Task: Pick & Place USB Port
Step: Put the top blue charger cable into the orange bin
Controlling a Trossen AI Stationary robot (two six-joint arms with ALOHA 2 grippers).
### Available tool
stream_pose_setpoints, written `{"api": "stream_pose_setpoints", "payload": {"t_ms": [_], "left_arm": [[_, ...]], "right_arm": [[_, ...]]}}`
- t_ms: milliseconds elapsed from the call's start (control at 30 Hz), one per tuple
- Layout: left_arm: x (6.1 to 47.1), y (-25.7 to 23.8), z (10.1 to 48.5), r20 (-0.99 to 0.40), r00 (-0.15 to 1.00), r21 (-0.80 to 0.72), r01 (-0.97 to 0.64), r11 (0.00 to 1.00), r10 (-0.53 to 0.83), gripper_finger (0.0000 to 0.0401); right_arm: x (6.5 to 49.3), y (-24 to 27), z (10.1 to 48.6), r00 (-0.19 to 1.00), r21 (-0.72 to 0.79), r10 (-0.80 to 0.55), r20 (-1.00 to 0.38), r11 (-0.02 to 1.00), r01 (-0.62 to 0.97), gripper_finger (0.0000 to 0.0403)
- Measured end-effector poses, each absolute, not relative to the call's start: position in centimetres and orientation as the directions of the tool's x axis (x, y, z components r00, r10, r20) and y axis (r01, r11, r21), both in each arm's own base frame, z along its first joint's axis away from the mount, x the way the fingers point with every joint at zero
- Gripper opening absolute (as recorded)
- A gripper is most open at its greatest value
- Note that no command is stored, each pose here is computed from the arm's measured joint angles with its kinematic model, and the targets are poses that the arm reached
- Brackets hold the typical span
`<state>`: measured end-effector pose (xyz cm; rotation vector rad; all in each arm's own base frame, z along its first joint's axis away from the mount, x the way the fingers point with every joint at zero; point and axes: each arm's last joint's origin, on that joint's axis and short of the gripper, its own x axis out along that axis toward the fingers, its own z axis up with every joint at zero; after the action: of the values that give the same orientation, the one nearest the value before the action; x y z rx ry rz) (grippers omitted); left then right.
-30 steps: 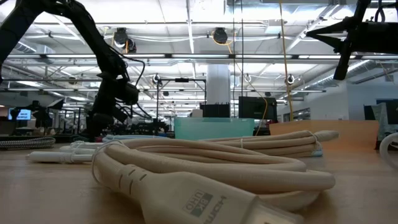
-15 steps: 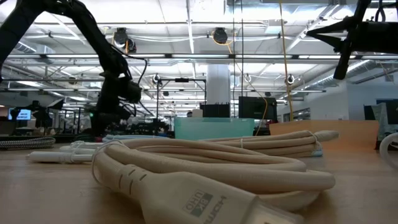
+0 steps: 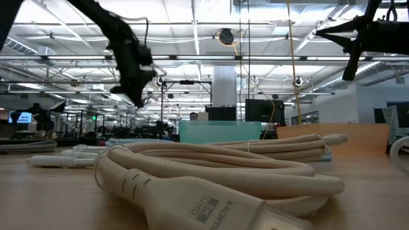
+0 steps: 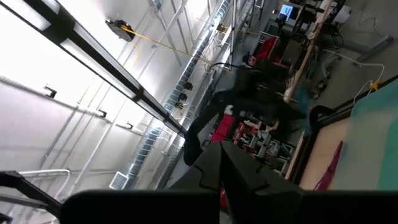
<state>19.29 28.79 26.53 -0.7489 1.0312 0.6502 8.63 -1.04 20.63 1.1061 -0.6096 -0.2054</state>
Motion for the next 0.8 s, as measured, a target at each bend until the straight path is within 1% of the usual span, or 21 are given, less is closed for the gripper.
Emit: {"api": "stream_pose_setpoints", "payload": {"t_ms": [67, 167, 267, 333, 467, 567, 667, 700, 800], "left_arm": [[19.8, 27.9, 28.5, -0.866, 0.485, -0.322, -0.727, 0.606, 0.122, 0.0008], [21.2, 26.0, 31.0, -0.772, 0.627, -0.434, -0.638, 0.637, 0.102, 0.0008], [23.1, 23.3, 33.1, -0.679, 0.733, -0.522, -0.516, 0.679, 0.035, 0.0008], [25.0, 21.3, 34.1, -0.618, 0.786, -0.554, -0.426, 0.715, -0.011, 0.0008], [29.3, 17.1, 35.6, -0.482, 0.869, -0.612, -0.243, 0.752, -0.111, 0.0008], [32.4, 14.2, 36.5, -0.361, 0.914, -0.644, -0.102, 0.758, -0.184, 0.0008], [34.4, 12.7, 36.6, -0.279, 0.933, -0.679, -0.023, 0.734, -0.229, 0.0008], [35.0, 12.3, 36.7, -0.245, 0.94, -0.685, 0.006, 0.729, -0.239, 0.0008], [36.3, 11.6, 36.2, -0.212, 0.94, -0.705, 0.042, 0.708, -0.266, 0.0008]], "right_arm": [[8.6, -1.0, 20.7, 0.816, 0.875, -0.448, 0.365, 0.464, -0.138, 0.0011], [8.6, -1.1, 20.7, 0.81, 0.879, -0.462, 0.362, 0.459, -0.131, 0.0034], [8.5, -1.1, 20.8, 0.799, 0.88, -0.475, 0.37, 0.454, -0.138, 0.0065], [8.4, -1.2, 21.1, 0.778, 0.878, -0.49, 0.392, 0.451, -0.158, 0.009], [8.5, -1.2, 21.5, 0.754, 0.876, -0.511, 0.412, 0.451, -0.173, 0.0145], [9.3, -1.2, 21.1, 0.777, 0.886, -0.514, 0.363, 0.448, -0.118, 0.0187], [10.3, -1.1, 21.3, 0.807, 0.888, -0.51, 0.299, 0.458, -0.04, 0.0228], [10.6, -1.1, 21.8, 0.81, 0.886, -0.506, 0.298, 0.461, -0.038, 0.024], [12.0, -1.0, 23.0, 0.834, 0.879, -0.473, 0.285, 0.476, -0.03, 0.0268]]}}
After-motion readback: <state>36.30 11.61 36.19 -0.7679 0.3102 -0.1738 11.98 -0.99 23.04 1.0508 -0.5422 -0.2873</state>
